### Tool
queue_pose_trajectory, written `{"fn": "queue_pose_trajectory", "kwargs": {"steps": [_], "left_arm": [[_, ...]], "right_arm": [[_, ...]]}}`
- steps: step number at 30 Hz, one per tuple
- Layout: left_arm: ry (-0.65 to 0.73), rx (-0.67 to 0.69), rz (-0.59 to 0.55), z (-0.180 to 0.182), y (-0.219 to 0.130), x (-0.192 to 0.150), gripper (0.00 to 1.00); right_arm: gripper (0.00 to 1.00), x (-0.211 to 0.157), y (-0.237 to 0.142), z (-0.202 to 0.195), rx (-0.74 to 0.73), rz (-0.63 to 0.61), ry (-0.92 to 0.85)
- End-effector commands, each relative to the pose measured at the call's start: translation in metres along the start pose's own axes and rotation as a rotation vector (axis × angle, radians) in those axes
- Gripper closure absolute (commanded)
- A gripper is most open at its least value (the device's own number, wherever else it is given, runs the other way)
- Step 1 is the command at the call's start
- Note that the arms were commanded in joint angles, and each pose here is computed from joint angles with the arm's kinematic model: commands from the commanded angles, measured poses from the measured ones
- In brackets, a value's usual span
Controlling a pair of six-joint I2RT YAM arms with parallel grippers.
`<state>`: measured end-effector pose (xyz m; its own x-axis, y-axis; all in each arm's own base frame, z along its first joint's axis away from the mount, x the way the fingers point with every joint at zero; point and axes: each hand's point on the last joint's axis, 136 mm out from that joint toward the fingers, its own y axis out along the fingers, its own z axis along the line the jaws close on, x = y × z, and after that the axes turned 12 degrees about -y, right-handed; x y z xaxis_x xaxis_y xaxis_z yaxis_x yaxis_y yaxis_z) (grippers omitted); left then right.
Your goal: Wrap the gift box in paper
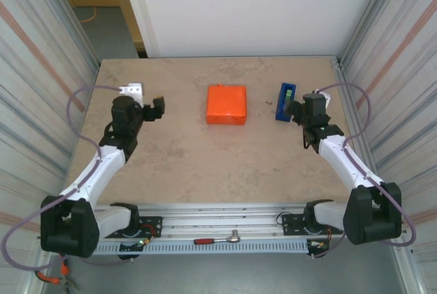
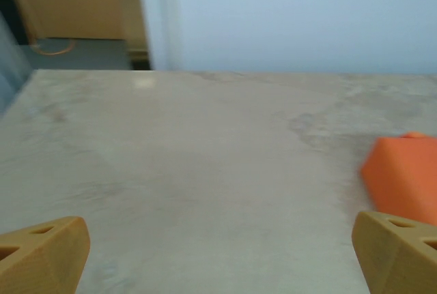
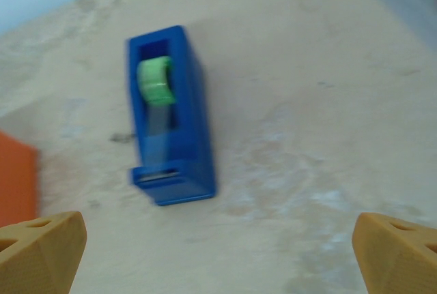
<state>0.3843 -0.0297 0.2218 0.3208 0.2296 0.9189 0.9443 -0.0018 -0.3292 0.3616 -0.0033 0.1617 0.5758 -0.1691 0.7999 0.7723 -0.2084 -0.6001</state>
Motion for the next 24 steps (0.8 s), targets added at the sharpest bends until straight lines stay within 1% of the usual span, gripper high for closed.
{"fn": "queue_pose_trajectory", "kwargs": {"steps": [1,3,5,8,11,12,14,16,18,21,22,24], "left_arm": [[0.012,0.123,-0.009,0.049,-0.003,-0.017,0.01],[0.019,0.15,0.005,0.064,-0.002,-0.035,0.01],[0.065,0.159,0.014,0.07,0.002,-0.052,0.01],[0.065,0.146,0.028,0.072,0.011,-0.07,0.01],[0.05,0.074,0.028,0.061,0.02,-0.076,0.01],[0.05,0.052,0.027,0.057,0.024,-0.077,0.01],[0.054,0.02,0.029,0.053,0.032,-0.084,0.01],[0.048,0.022,0.027,0.055,0.039,-0.091,0.01],[0.05,0.015,0.03,0.055,0.043,-0.098,0.02],[0.057,-0.006,0.04,0.054,0.05,-0.11,0.01],[0.064,-0.01,0.029,0.053,0.053,-0.107,0.01],[0.07,-0.008,0.062,0.051,0.053,-0.111,0.01]], "right_arm": [[0.02,-0.002,0.005,-0.044,-0.205,-0.029,-0.108],[0.02,-0.014,0.012,-0.057,-0.257,-0.001,-0.134],[0.02,-0.025,0.02,-0.067,-0.309,0.006,-0.162],[0.02,-0.04,0.031,-0.07,-0.319,-0.002,-0.179],[0.02,-0.051,0.044,-0.065,-0.275,-0.029,-0.192],[0.02,-0.054,0.046,-0.064,-0.258,-0.008,-0.205],[0.02,-0.048,0.051,-0.051,-0.176,-0.053,-0.229],[0.02,-0.042,0.054,-0.043,-0.117,-0.089,-0.24],[0.02,-0.04,0.057,-0.041,-0.049,-0.11,-0.221],[0.02,-0.034,0.058,-0.052,-0.014,-0.147,-0.148],[0.02,-0.032,0.059,-0.056,-0.004,-0.165,-0.128],[0.02,-0.031,0.061,-0.058,0.026,-0.169,-0.1]]}}
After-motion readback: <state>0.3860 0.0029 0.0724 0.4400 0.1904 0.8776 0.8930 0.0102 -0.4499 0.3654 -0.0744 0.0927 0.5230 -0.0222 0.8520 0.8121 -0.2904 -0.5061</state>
